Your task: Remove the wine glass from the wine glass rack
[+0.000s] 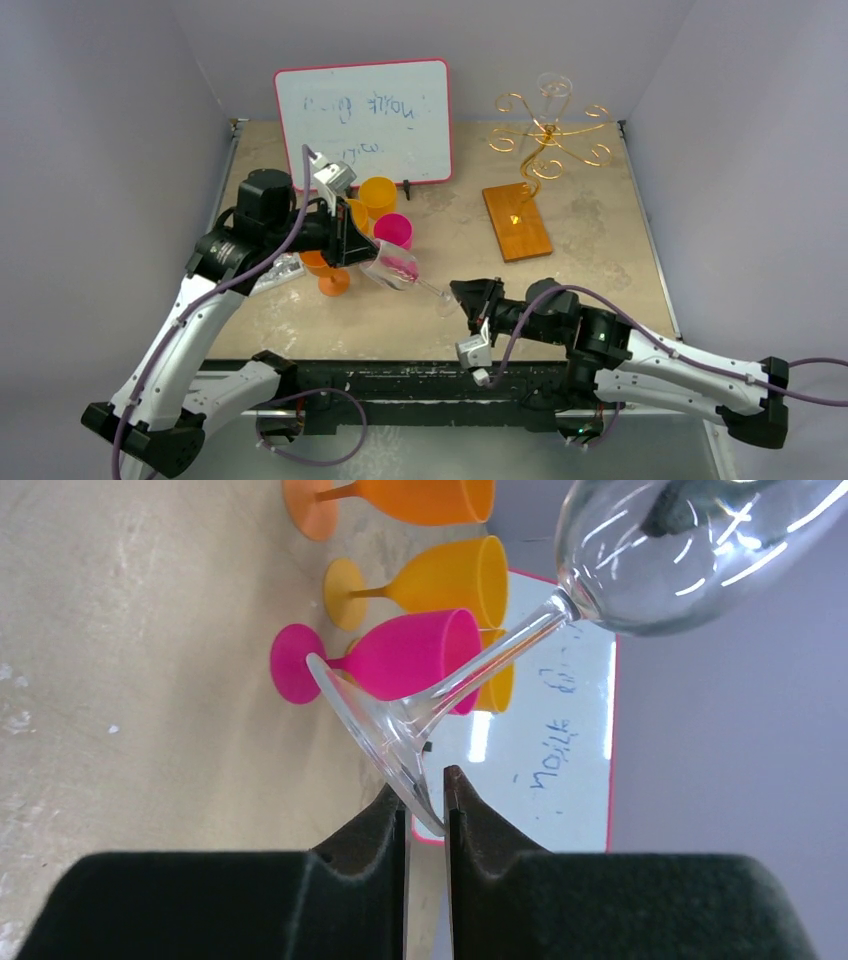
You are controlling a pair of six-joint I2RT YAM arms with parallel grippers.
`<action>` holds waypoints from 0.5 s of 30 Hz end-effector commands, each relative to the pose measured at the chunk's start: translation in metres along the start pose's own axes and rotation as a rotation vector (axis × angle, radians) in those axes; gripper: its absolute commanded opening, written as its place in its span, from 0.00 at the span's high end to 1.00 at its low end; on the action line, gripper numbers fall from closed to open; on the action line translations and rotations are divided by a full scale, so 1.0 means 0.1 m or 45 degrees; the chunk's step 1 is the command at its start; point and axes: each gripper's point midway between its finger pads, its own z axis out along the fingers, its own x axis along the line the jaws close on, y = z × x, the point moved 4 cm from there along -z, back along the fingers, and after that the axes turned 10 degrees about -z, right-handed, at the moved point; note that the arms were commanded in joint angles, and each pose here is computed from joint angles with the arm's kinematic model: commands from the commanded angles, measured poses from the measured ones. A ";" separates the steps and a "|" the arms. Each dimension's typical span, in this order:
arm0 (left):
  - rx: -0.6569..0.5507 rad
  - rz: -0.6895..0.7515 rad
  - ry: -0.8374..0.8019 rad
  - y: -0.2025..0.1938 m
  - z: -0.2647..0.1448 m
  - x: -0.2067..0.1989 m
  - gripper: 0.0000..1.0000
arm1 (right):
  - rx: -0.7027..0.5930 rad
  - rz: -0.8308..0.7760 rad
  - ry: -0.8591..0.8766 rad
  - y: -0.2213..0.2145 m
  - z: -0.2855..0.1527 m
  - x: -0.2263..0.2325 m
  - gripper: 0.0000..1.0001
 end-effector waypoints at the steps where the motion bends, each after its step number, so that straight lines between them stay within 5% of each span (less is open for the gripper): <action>1: -0.010 0.016 -0.124 -0.04 -0.15 -0.30 1.00 | 0.029 0.063 -0.350 -0.01 -0.23 -0.68 0.82; 4: -0.002 0.031 -0.068 -0.05 -0.19 -0.27 1.00 | -0.084 0.099 -0.360 0.11 -0.23 -0.71 0.76; 9: -0.032 -0.030 -0.023 0.04 -0.16 -0.25 1.00 | -0.338 0.282 -0.354 0.39 -0.42 -0.68 0.46; 15: -0.071 -0.089 -0.021 0.00 -0.09 -0.17 1.00 | -0.396 0.457 -0.521 0.40 -0.65 -0.63 0.43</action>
